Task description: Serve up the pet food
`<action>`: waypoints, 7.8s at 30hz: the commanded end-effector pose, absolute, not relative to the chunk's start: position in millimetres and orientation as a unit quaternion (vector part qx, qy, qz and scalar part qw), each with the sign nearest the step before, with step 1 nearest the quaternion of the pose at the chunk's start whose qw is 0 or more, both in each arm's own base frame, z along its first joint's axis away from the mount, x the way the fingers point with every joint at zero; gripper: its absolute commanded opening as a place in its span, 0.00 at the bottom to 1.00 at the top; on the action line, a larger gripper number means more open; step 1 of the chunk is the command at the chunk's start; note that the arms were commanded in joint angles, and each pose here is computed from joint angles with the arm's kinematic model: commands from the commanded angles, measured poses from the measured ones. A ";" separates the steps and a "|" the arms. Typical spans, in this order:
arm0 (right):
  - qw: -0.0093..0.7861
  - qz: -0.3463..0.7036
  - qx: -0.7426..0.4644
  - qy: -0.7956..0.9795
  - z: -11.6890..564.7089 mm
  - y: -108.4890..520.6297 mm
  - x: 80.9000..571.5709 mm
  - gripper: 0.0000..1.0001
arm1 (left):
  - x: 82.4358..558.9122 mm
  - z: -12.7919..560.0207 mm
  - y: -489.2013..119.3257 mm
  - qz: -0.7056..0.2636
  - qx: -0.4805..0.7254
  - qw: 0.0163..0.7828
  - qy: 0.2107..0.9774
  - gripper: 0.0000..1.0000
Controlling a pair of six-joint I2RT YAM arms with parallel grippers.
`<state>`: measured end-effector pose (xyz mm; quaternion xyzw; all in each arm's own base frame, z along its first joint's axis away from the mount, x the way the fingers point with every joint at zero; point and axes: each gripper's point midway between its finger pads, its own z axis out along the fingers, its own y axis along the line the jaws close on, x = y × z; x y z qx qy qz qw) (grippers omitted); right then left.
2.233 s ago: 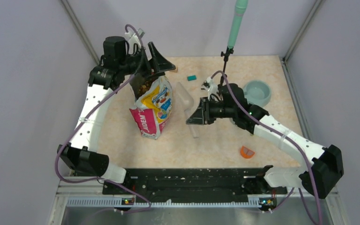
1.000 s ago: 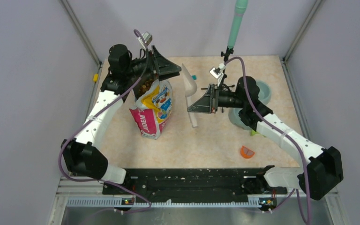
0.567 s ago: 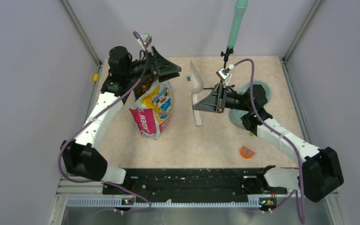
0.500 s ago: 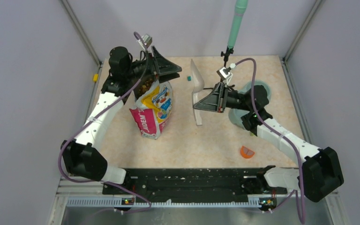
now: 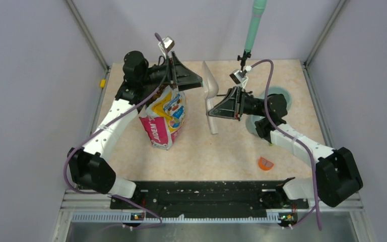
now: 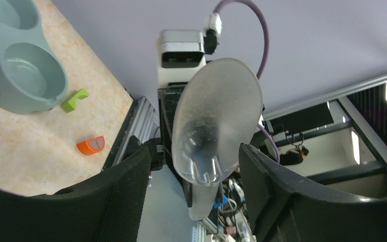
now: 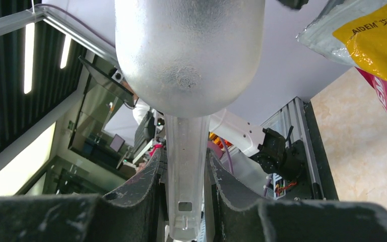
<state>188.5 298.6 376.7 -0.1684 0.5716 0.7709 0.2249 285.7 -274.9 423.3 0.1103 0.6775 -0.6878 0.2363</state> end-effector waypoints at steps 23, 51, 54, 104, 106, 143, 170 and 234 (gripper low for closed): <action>0.361 0.554 -0.112 0.741 323.6 284.1 252.1 0.70 | 343.8 369.4 -289.7 -0.567 -0.014 0.266 0.779 0.00; 0.536 -0.063 -0.208 0.816 273.7 237.0 252.4 0.70 | 374.9 283.8 -309.4 -0.399 -0.115 0.223 0.882 0.00; 0.538 -0.142 -0.232 0.798 271.2 236.2 253.6 0.65 | 374.9 284.9 -308.5 -0.397 -0.116 0.226 0.882 0.00; 0.433 0.114 -0.152 0.881 78.5 241.1 258.7 0.00 | 316.4 451.7 -193.0 -0.410 0.007 0.499 0.763 0.80; 0.431 0.097 -0.163 0.882 70.4 238.9 261.4 0.00 | 314.1 454.3 -187.1 -0.402 0.005 0.507 0.762 0.78; 0.479 0.197 -0.160 0.840 165.8 251.9 259.5 0.88 | 313.5 474.3 -145.6 -0.344 -0.038 0.580 0.738 0.77; 0.631 0.116 -0.170 0.748 68.3 234.3 267.8 0.96 | 313.7 398.9 -151.2 -0.352 -0.053 0.536 0.766 0.88; 0.383 0.171 -0.200 0.886 203.2 229.9 220.8 0.00 | 361.2 434.8 -86.3 -0.187 -0.132 0.547 0.805 0.86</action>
